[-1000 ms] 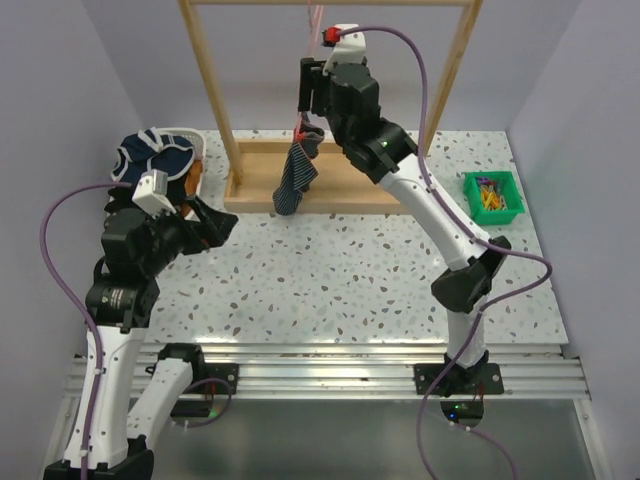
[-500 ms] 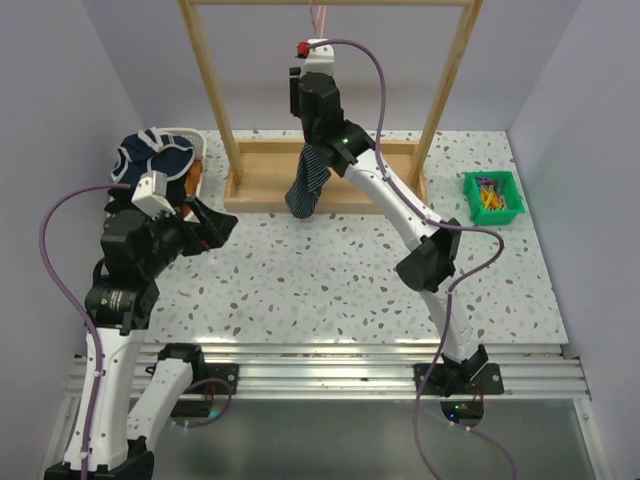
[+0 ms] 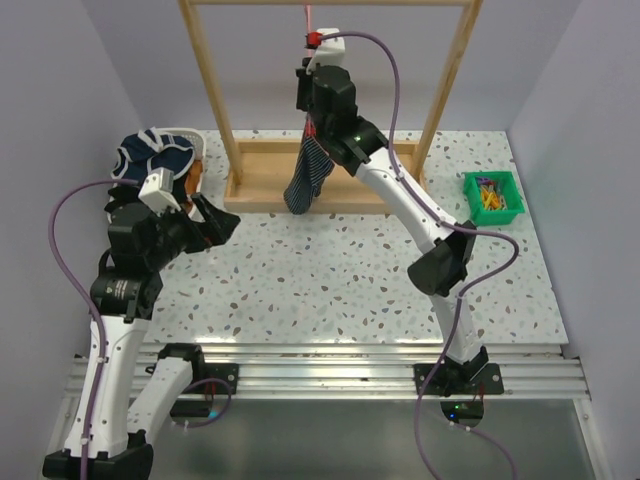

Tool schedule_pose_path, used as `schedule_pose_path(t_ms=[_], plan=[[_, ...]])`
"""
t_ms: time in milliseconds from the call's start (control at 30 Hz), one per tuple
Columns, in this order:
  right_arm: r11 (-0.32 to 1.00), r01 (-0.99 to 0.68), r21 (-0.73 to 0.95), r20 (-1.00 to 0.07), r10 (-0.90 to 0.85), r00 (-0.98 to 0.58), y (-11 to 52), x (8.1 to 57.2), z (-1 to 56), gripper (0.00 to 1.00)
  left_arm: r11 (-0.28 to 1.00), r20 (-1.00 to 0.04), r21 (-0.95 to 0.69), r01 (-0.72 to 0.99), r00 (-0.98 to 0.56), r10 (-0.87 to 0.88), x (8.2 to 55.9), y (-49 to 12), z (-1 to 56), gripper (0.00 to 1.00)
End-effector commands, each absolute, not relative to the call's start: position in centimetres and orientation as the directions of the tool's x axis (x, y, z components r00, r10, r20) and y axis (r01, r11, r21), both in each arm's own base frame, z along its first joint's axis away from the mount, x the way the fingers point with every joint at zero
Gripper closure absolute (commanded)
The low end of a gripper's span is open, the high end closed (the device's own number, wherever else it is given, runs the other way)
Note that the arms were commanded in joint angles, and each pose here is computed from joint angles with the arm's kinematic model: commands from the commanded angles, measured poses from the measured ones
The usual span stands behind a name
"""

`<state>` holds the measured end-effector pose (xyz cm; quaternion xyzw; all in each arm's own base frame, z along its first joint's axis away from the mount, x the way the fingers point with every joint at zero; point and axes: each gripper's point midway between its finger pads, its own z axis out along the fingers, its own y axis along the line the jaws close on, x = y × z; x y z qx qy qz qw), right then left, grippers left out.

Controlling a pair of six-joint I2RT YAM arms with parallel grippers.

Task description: Remove the underwear clipped to the hanger

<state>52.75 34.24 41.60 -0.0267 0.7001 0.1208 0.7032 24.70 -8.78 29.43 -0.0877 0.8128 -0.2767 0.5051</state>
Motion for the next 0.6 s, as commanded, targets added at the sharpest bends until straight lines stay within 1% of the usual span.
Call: schedule_pose_path(t_ms=[0,100,200,300,333,400,467,567], plan=[[0.92,-0.309,0.242,-0.933,0.308,0.185,32.1,48.5,53.7,1.0,0.826,-0.787,-0.534,0.179,-0.464,-0.408,25.4,-9.2,29.6,0.0],[0.914,-0.314,0.256,-0.926,0.325,0.19,31.7,47.9,54.7,1.0,0.825,-0.79,-0.533,0.187,-0.459,-0.406,25.6,-9.3,29.8,0.0],[0.919,-0.298,0.26,-0.934,0.317,0.163,30.9,47.2,54.7,1.0,0.829,-0.793,-0.528,0.186,-0.459,-0.401,25.8,-9.2,29.8,0.0],[0.926,-0.273,0.262,-0.951,0.296,0.089,30.0,46.4,53.4,1.0,0.832,-0.795,-0.524,0.184,-0.457,-0.4,25.9,-9.1,29.8,0.0],[0.927,-0.265,0.264,-0.958,0.283,0.034,30.0,46.1,52.0,1.0,0.832,-0.796,-0.523,0.184,-0.454,-0.4,25.9,-9.1,29.9,0.0],[0.932,-0.256,0.257,-0.965,0.259,-0.026,29.7,45.7,50.4,1.0,0.834,-0.798,-0.52,0.186,-0.454,-0.396,26.1,-9.1,29.9,0.0],[0.925,-0.279,0.258,-0.966,0.244,-0.084,29.4,44.2,49.7,1.0,0.836,-0.798,-0.517,0.184,-0.457,-0.394,26.4,-9.1,29.7,0.0],[0.922,-0.309,0.234,-0.967,0.189,-0.168,29.5,43.6,47.4,1.0,0.84,-0.806,-0.507,0.191,-0.451,-0.384,26.9,-9.1,30.1,0.0]])
